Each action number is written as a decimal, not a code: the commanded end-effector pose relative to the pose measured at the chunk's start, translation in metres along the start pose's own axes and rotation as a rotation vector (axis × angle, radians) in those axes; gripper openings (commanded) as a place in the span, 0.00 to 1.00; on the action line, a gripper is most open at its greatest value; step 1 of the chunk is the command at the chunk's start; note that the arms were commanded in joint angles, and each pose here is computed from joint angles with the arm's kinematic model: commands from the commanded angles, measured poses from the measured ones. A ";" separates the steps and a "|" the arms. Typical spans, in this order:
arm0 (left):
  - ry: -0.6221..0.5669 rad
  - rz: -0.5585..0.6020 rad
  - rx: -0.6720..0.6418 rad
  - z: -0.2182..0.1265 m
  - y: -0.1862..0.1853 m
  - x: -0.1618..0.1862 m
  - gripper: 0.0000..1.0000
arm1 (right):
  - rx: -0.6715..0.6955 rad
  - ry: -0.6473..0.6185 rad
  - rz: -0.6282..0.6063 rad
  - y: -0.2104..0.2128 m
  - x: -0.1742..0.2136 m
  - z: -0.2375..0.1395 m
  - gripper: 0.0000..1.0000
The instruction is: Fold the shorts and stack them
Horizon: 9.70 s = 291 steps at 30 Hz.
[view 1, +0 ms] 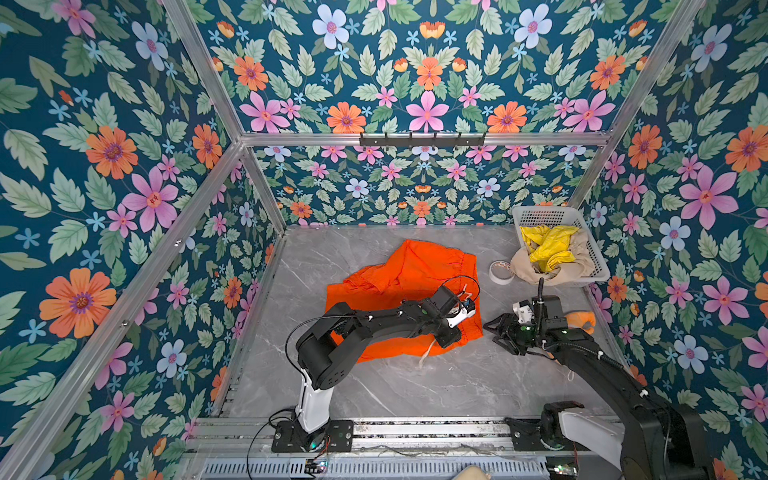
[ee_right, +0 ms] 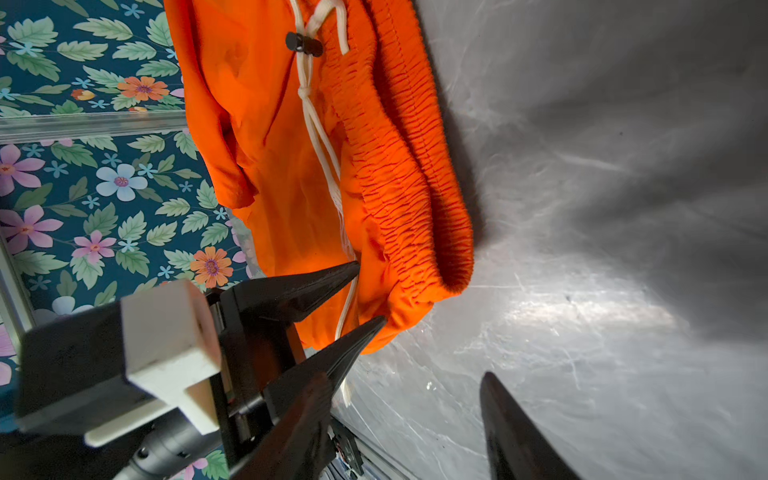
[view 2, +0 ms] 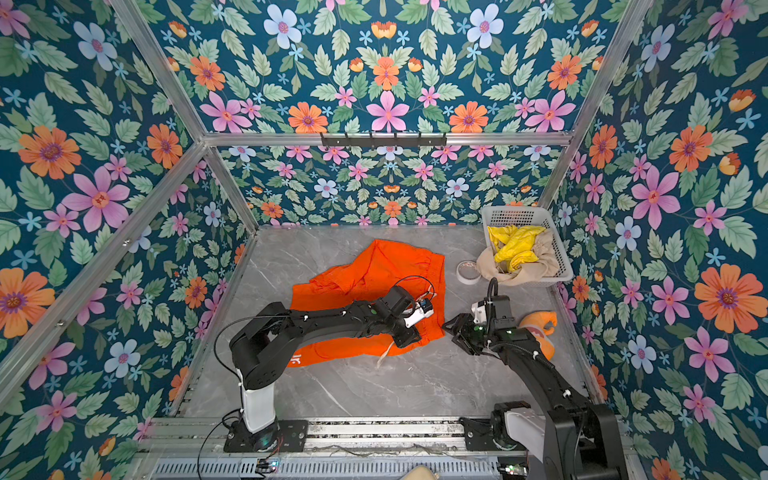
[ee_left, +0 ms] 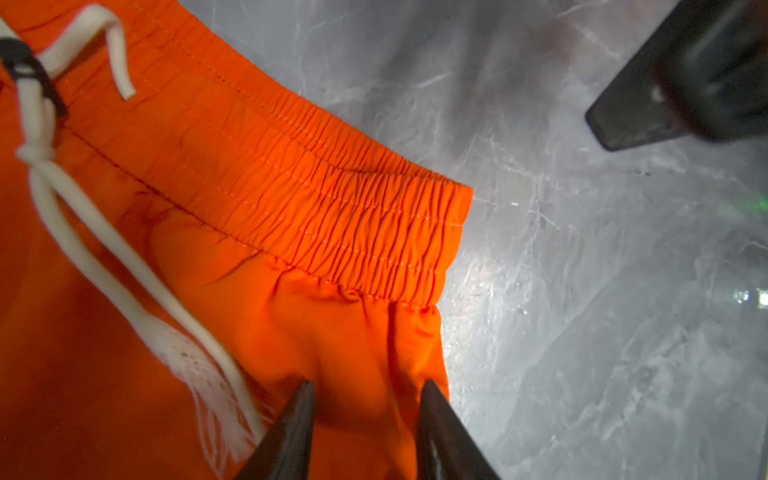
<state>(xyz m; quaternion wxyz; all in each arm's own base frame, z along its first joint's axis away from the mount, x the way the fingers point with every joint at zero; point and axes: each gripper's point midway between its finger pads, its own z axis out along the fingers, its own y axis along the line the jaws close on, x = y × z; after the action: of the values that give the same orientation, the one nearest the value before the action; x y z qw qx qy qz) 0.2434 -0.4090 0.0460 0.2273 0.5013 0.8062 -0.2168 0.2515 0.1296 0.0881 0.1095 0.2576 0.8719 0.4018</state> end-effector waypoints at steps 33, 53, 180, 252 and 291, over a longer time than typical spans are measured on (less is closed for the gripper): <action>-0.120 -0.154 -0.036 -0.033 0.030 -0.011 0.38 | -0.083 0.094 0.058 0.037 -0.018 0.073 0.06; -0.222 -1.335 -0.427 -0.218 0.110 0.183 0.65 | -0.145 -0.108 -0.134 0.151 -0.053 -0.010 0.05; -0.568 -1.169 -0.934 -0.455 0.254 0.135 0.00 | -0.303 0.052 -0.311 0.235 -0.027 -0.050 0.04; -0.179 -1.363 -0.496 -0.245 0.224 0.235 0.69 | 0.340 0.243 -0.058 -0.027 0.137 0.012 0.55; -0.185 -0.986 -0.352 -0.169 0.311 0.169 0.50 | 0.403 0.211 -0.035 -0.066 0.130 0.016 0.11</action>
<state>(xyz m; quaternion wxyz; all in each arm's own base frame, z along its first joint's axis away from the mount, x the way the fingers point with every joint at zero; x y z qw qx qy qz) 0.4249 -0.0627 0.0401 0.2336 -0.0082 0.9531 -0.1923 0.1236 0.1769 0.0326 -0.0328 0.2078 0.9449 0.2508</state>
